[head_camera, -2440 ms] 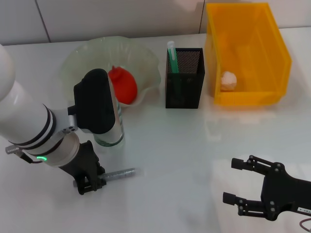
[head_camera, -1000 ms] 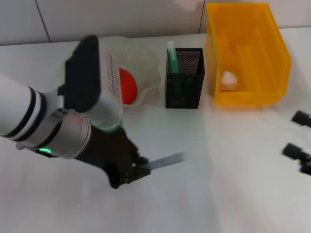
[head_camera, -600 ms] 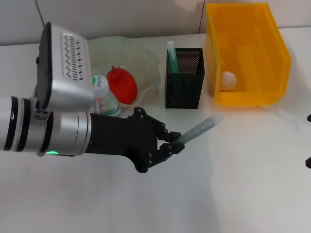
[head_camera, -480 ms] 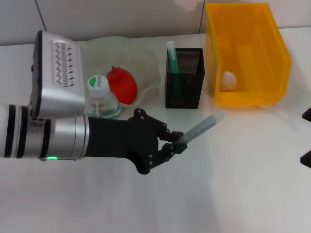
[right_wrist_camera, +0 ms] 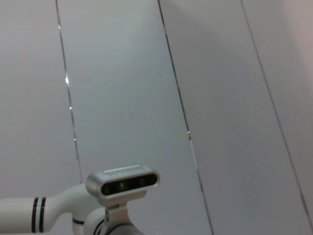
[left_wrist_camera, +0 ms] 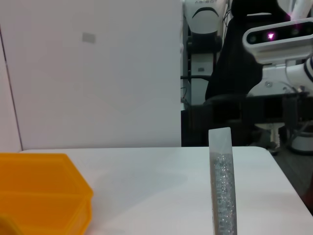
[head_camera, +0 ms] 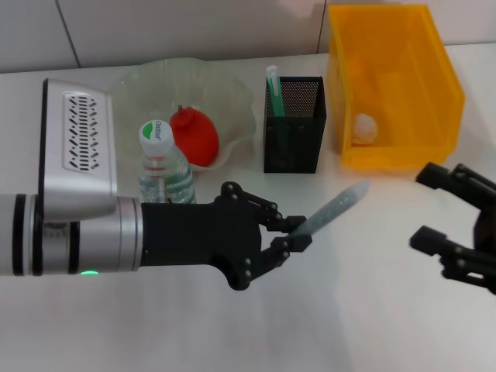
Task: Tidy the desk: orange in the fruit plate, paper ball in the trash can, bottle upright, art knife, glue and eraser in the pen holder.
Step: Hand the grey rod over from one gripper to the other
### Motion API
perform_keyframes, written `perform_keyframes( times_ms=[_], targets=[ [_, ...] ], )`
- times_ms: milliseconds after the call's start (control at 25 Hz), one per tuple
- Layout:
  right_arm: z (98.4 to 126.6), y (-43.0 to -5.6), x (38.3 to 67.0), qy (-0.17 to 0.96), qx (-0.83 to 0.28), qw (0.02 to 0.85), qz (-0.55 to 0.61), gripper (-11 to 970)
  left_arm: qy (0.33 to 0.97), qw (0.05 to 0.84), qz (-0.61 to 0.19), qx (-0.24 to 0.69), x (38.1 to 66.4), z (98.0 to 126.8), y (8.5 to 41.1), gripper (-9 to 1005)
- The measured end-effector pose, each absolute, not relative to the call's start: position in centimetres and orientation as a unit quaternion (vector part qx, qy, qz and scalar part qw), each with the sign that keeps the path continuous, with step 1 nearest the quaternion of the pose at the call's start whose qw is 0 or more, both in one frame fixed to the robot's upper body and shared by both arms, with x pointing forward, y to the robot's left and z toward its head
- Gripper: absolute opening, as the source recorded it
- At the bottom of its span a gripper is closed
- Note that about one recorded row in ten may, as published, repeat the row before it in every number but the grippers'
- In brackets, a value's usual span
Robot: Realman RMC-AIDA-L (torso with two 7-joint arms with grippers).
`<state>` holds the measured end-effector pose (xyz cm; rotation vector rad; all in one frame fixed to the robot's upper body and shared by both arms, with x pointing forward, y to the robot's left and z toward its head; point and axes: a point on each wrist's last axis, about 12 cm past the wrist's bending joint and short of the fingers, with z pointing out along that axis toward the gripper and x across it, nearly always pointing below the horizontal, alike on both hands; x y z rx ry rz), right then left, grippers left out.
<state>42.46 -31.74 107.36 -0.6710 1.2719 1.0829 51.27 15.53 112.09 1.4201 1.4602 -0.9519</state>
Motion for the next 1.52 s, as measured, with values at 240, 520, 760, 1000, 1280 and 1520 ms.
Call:
perform_keyframes(
  times_ms=[240, 520, 760, 1000, 1280, 1520],
  targets=[
    [107.0, -30.6, 43.4, 0.563, -0.303, 0.604, 0.476, 775, 0.583, 0.433, -0.387, 0.568, 51.1, 112.0, 15.2, 148],
    [106.6, -29.7, 44.2, 0.573, -0.309, 0.589, 0.478, 772, 0.579, 0.434, -0.389, 0.570, 51.0, 111.9, 15.1, 146],
    [106.5, -29.2, 44.7, 0.574, -0.317, 0.580, 0.483, 770, 0.577, 0.433, -0.392, 0.571, 51.0, 112.0, 15.1, 146],
    [106.5, -28.6, 44.8, 0.571, -0.326, 0.571, 0.492, 712, 0.578, 0.432, -0.393, 0.570, 50.9, 112.0, 15.1, 147],
    [106.5, -28.6, 44.9, 0.572, -0.327, 0.570, 0.491, 556, 0.578, 0.430, -0.395, 0.571, 50.9, 112.0, 15.2, 147],
    [106.5, -28.5, 45.3, 0.574, -0.328, 0.570, 0.489, 380, 0.575, 0.429, -0.396, 0.573, 50.8, 112.1, 15.2, 146]
  ],
)
